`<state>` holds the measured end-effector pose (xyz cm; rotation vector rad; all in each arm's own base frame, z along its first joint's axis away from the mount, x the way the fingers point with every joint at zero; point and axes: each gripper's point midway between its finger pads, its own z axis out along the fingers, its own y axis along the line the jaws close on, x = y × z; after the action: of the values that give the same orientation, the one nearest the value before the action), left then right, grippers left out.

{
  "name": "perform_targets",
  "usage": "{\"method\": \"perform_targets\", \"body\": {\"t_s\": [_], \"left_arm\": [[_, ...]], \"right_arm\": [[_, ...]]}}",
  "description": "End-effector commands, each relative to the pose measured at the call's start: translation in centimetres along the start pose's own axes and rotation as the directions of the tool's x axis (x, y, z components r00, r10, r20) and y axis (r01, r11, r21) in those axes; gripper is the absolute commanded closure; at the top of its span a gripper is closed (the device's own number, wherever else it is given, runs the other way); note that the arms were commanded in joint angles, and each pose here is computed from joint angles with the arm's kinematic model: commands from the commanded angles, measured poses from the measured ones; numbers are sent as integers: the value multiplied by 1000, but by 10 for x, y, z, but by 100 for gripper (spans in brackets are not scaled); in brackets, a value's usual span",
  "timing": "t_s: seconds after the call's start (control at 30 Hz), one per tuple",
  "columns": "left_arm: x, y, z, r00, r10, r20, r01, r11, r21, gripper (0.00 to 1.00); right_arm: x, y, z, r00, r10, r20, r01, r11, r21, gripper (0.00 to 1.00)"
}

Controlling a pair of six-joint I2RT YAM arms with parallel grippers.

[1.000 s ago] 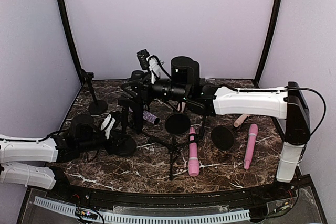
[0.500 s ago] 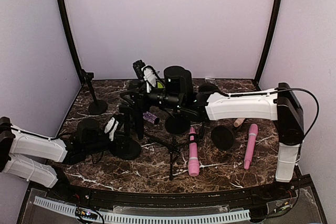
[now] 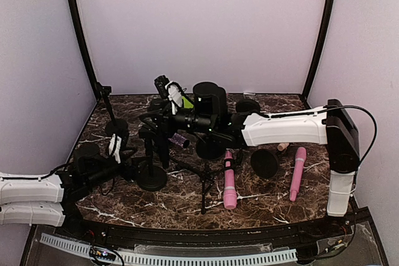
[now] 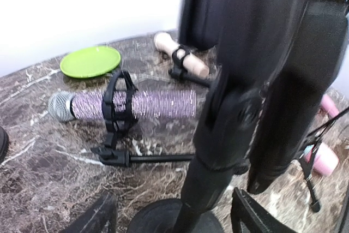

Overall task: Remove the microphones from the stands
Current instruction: Open the clamp for the microphone stand.

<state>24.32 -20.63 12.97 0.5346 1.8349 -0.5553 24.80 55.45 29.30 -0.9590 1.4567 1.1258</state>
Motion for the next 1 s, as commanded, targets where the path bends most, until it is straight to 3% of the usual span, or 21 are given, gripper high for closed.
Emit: {"method": "perform_targets", "body": {"t_s": [0.0,0.17,0.27,0.47,0.67,0.97], "left_arm": [[-17,2,-20,997,-56,45,57,998,-18,22],[-52,2,-42,993,-108,58,110,993,-34,11],[-66,-15,-49,994,-104,15,103,993,56,6],[-91,-31,-55,995,-31,-97,47,986,160,7],[-111,-28,-59,990,33,-135,7,958,287,7],[-109,-41,-47,987,114,-109,-42,857,513,7]], "right_arm": [[15,9,4,1000,-10,-28,9,999,-42,85],[15,13,2,998,-35,-46,33,998,-57,85],[14,14,1,998,-43,-52,40,997,-66,85],[11,15,0,998,-38,-45,34,996,-81,85],[7,14,-5,1000,-10,-30,6,991,-132,85],[-2,20,-14,999,-15,-36,5,966,-260,85]]}}
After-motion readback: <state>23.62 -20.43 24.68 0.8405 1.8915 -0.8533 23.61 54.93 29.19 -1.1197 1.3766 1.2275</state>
